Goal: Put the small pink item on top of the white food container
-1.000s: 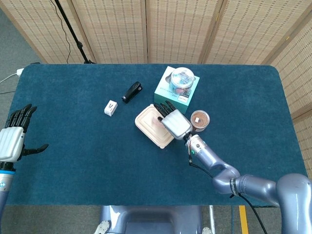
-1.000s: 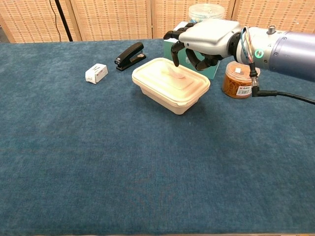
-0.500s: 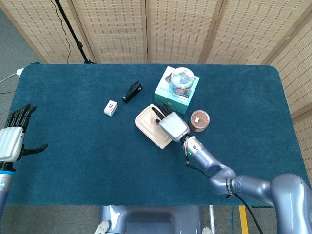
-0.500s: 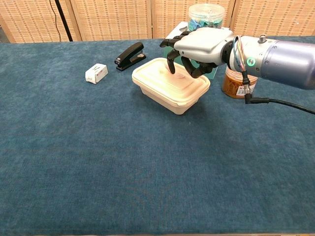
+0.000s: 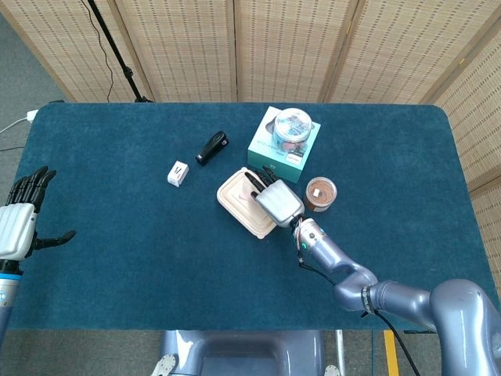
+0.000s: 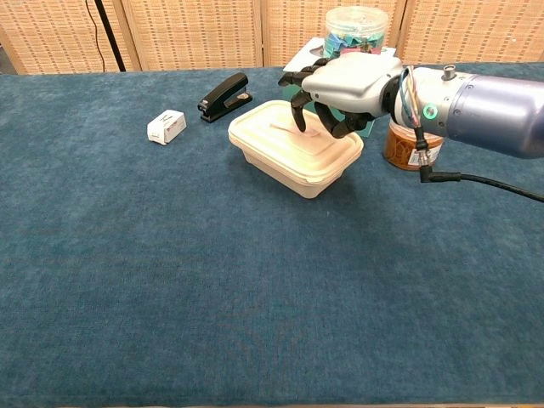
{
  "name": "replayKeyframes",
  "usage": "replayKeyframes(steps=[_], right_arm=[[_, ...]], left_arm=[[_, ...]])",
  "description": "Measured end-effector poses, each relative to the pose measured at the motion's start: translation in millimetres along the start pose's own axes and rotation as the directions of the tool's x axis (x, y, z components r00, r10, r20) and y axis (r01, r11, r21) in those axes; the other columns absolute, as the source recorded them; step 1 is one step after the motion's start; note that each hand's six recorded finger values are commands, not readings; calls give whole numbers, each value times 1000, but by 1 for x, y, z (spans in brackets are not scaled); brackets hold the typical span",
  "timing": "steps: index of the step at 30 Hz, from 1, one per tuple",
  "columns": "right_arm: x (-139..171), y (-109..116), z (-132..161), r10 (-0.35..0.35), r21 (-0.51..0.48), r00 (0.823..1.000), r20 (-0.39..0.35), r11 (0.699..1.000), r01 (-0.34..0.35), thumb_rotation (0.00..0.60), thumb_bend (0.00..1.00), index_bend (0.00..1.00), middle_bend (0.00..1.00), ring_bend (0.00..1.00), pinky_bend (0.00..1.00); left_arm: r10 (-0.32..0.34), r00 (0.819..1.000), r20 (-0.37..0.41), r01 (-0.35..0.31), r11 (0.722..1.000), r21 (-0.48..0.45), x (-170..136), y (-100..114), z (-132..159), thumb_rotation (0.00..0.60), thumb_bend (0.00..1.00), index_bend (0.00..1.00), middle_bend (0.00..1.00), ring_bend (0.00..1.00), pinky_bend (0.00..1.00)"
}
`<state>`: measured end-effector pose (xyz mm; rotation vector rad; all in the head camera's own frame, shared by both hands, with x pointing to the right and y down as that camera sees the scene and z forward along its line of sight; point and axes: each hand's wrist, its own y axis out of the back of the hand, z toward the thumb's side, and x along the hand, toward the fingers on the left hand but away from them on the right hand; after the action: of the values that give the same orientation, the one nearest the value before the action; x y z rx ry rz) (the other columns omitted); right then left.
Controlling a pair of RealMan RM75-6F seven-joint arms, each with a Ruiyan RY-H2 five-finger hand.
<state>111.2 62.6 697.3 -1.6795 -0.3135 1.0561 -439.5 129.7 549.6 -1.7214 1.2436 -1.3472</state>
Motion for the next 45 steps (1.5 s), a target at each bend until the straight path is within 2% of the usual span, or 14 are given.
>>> replayKeyframes(steps=[15, 29, 35, 40, 45], right_arm=[[11, -5, -9, 16, 15, 1000, 11, 1000, -16, 600, 1000, 433, 0, 0, 0], [8, -4, -10, 13, 6, 1000, 15, 1000, -13, 600, 1000, 377, 0, 0, 0], [8, -5, -8, 14, 8, 1000, 12, 1000, -14, 600, 1000, 463, 0, 0, 0], [9, -3, -8, 9, 6, 1000, 9, 1000, -9, 600, 1000, 483, 0, 0, 0], [9, 0, -7, -1, 1, 1000, 7, 1000, 1, 600, 1000, 429, 0, 0, 0]], left_arm=[[-2, 1000, 5, 2, 1000, 4, -2, -1, 2, 600, 0, 0, 0, 0, 0], [-7, 1000, 7, 7, 1000, 6, -1, -3, 3, 600, 0, 0, 0, 0, 0], [-6, 1000, 6, 6, 1000, 4, -2, -2, 2, 600, 0, 0, 0, 0, 0], [-7, 1000, 7, 7, 1000, 3, -2, -2, 2, 600, 0, 0, 0, 0, 0], [-6, 1000, 8, 6, 1000, 2, -2, -2, 2, 600, 0, 0, 0, 0, 0]])
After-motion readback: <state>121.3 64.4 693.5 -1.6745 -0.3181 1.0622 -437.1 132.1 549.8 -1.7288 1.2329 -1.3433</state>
